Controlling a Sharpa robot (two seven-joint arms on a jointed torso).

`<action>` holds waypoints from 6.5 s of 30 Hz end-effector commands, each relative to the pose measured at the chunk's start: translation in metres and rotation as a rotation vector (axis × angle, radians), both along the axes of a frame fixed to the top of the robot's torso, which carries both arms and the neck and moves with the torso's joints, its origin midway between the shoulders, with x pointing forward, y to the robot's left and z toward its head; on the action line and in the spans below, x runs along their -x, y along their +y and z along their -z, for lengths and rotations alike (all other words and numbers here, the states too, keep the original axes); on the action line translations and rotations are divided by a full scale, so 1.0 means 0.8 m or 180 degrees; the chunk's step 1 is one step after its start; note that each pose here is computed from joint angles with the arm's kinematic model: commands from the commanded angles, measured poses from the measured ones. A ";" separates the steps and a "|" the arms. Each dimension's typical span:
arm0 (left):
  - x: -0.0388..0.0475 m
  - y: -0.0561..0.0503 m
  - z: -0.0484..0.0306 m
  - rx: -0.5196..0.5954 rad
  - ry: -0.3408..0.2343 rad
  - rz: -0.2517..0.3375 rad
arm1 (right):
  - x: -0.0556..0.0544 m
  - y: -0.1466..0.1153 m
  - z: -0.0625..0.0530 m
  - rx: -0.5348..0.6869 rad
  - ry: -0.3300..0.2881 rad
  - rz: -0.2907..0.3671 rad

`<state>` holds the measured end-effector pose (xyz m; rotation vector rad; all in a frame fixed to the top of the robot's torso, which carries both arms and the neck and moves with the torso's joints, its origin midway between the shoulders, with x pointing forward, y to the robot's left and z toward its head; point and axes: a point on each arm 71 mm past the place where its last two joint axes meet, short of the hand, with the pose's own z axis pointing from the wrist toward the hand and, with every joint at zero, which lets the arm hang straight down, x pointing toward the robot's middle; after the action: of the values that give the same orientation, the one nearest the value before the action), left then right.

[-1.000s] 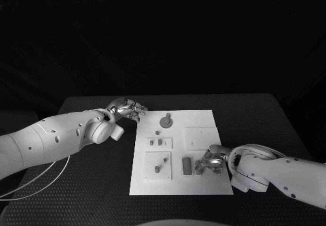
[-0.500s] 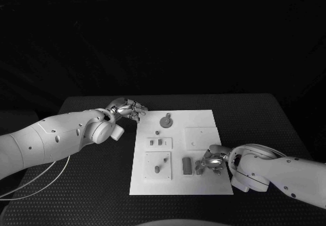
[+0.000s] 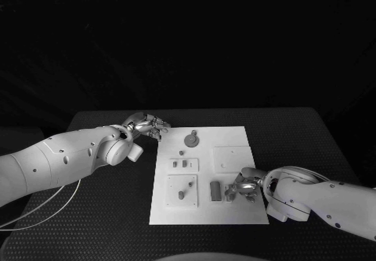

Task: Assemble the parts on the task board

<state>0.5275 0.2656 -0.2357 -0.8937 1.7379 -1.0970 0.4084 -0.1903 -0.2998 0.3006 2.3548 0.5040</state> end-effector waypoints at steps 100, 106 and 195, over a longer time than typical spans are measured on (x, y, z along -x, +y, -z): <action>0.001 -0.001 0.0001 0.0026 0.0045 0.0049 | 0.012 0.007 -0.001 -0.0094 -0.0069 -0.0661; 0.001 -0.001 0.0002 0.0025 0.0047 0.0048 | 0.011 0.009 -0.001 -0.0070 -0.0098 -0.0675; -0.075 0.019 -0.0441 0.0202 -0.0367 -0.0427 | -0.228 -0.101 -0.108 -0.2283 -0.1439 0.1153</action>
<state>0.5880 0.2824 -0.1999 -0.9507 1.5410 -1.0960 0.5913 -0.2719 -0.2130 0.8209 1.5721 1.0915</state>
